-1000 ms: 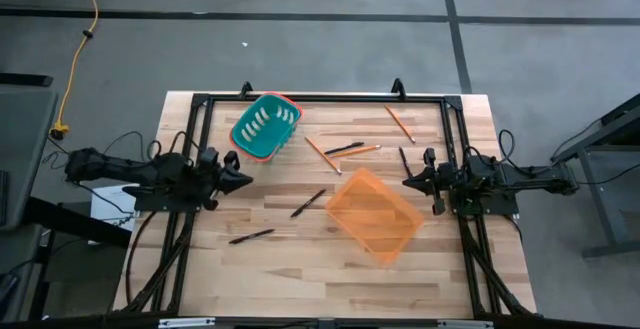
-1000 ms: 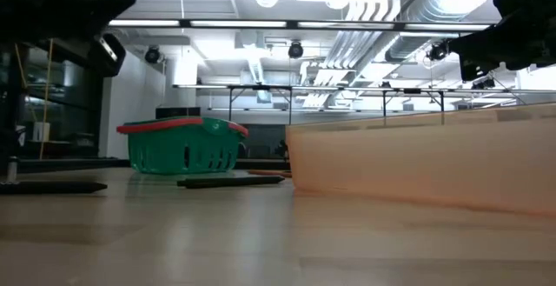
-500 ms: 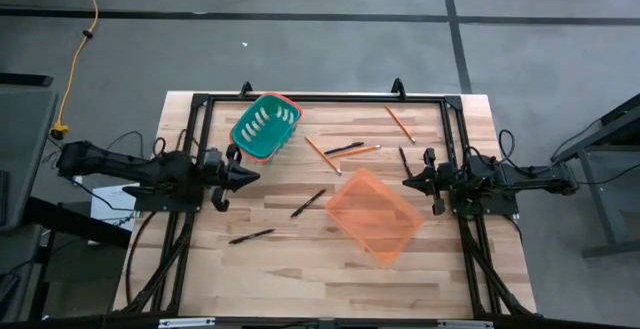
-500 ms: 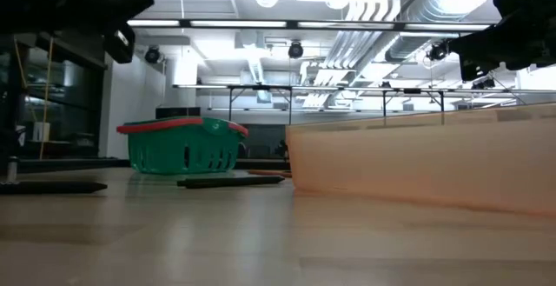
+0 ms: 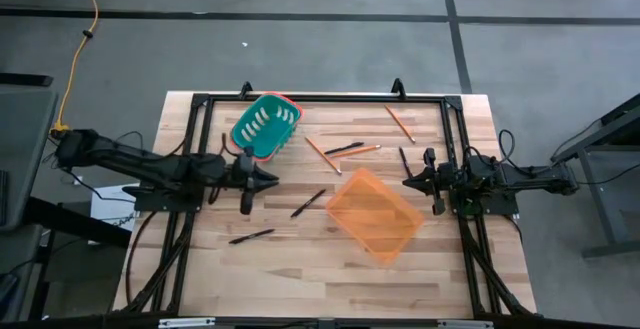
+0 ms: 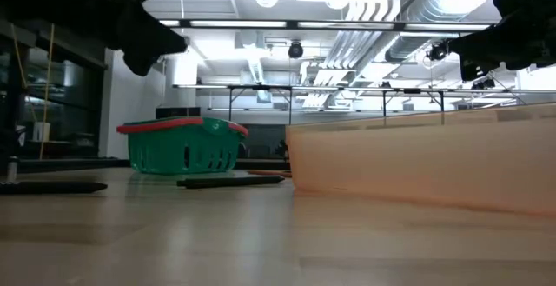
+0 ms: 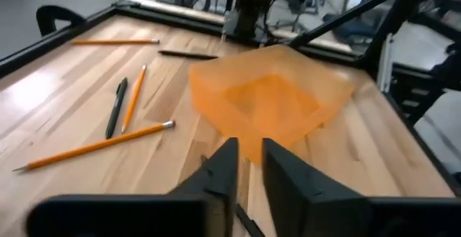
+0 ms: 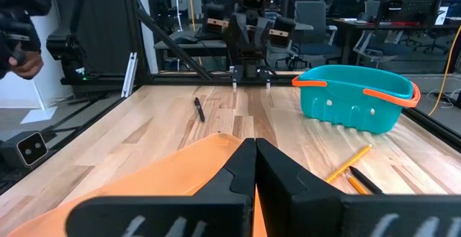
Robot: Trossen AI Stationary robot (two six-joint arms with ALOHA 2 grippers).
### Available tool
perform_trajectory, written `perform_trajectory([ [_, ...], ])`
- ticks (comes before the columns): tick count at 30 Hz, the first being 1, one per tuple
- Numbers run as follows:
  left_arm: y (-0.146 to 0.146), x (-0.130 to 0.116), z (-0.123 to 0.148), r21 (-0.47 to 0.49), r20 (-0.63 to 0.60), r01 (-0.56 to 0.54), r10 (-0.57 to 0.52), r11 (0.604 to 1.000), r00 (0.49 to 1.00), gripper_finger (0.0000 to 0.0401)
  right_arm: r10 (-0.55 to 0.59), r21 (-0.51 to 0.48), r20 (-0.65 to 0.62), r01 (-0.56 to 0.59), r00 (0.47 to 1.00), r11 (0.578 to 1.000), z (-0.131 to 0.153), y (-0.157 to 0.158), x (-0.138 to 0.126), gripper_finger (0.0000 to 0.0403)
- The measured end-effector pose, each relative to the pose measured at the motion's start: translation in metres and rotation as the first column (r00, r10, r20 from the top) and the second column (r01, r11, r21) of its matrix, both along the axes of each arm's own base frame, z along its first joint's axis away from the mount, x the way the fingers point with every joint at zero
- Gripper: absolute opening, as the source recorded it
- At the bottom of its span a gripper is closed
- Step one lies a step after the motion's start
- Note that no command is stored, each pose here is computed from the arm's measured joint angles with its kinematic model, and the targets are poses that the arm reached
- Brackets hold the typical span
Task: Sort pens & pencils
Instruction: Put the black pen into the blue bin
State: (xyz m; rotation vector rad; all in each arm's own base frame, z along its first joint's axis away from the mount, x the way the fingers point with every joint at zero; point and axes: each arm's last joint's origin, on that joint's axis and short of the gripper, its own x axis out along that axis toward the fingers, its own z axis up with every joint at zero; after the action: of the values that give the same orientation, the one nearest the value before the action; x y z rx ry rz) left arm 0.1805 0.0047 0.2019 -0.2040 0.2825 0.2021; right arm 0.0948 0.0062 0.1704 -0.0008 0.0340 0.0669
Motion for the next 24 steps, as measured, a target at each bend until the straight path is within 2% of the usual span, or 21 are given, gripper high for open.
perform_trajectory([
  [4, 0.000, 0.016, 0.004, 0.023, -0.045, 0.001, 0.001, 1.000, 0.999, 0.0118, 0.001, 0.000, 0.000, -0.001, 1.000, 1.000, 0.000, 0.000, 0.000, 0.0000],
  [8, 0.000, 0.033, 0.010, 0.031, -0.093, 0.005, -0.002, 0.999, 0.996, 0.0146, 0.000, 0.000, 0.000, 0.000, 1.000, 1.000, 0.000, 0.000, 0.000, 0.0000],
  [19, 0.000, 0.073, 0.021, 0.063, -0.203, 0.026, -0.013, 0.998, 0.979, 0.0130, 0.000, 0.000, 0.000, 0.000, 1.000, 1.000, 0.000, 0.000, 0.000, 0.0000],
  [24, -0.006, 0.086, 0.022, 0.062, -0.335, -0.048, 0.066, 0.997, 0.940, 0.0128, 0.000, 0.000, 0.000, 0.000, 1.000, 1.000, 0.000, 0.000, 0.000, 0.0000],
])
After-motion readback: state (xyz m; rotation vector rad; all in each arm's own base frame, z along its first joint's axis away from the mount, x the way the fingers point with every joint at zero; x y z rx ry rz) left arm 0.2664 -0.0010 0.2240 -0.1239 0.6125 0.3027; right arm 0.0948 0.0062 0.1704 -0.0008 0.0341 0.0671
